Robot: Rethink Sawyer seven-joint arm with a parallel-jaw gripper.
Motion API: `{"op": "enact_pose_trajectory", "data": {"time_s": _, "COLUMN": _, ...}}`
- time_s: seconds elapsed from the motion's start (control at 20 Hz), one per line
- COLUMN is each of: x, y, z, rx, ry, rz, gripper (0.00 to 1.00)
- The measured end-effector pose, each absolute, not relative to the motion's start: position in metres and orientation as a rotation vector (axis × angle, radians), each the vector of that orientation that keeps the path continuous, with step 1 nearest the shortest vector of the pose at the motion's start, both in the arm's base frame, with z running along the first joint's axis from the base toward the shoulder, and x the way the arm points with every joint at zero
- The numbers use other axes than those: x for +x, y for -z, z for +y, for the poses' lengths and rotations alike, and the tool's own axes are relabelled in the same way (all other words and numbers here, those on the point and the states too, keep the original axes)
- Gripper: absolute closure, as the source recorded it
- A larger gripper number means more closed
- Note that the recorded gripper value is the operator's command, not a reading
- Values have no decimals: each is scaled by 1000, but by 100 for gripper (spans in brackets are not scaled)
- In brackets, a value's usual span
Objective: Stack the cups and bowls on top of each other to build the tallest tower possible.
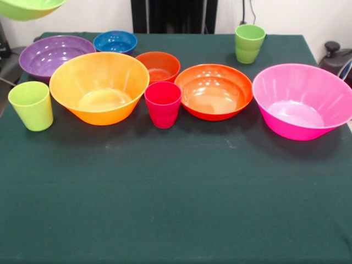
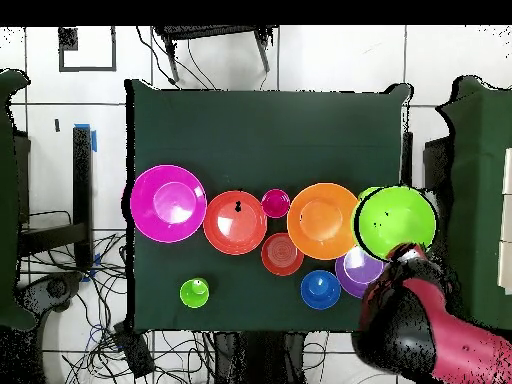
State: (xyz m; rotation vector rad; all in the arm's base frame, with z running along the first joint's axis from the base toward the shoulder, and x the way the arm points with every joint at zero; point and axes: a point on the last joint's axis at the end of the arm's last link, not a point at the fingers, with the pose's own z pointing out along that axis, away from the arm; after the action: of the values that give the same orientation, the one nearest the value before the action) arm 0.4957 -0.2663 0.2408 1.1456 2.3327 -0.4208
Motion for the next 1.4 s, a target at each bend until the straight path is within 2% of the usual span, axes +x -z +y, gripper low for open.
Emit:
{"op": "enact_pose_trajectory", "data": {"time_s": 0.3, "x": 541, "y": -225, "z": -301, "rx": 1132, "ry": 393, "rz": 2313, "gripper": 100}}
{"op": "enact_pose_trajectory", "data": {"time_s": 0.8, "x": 591, "y": -199, "z": -315, "rx": 1094, "ry": 411, "rz": 2333, "gripper": 100}}
{"op": "enact_pose_trajectory", "data": {"time_s": 1.25, "x": 622, "y": -152, "z": -321, "rx": 965, "ry": 612, "rz": 2379, "gripper": 100}}
{"op": "enact_pose_trajectory", "data": {"time_s": 1.4, "x": 629, "y": -133, "z": -327, "rx": 897, "ry": 745, "rz": 2381, "gripper": 100}}
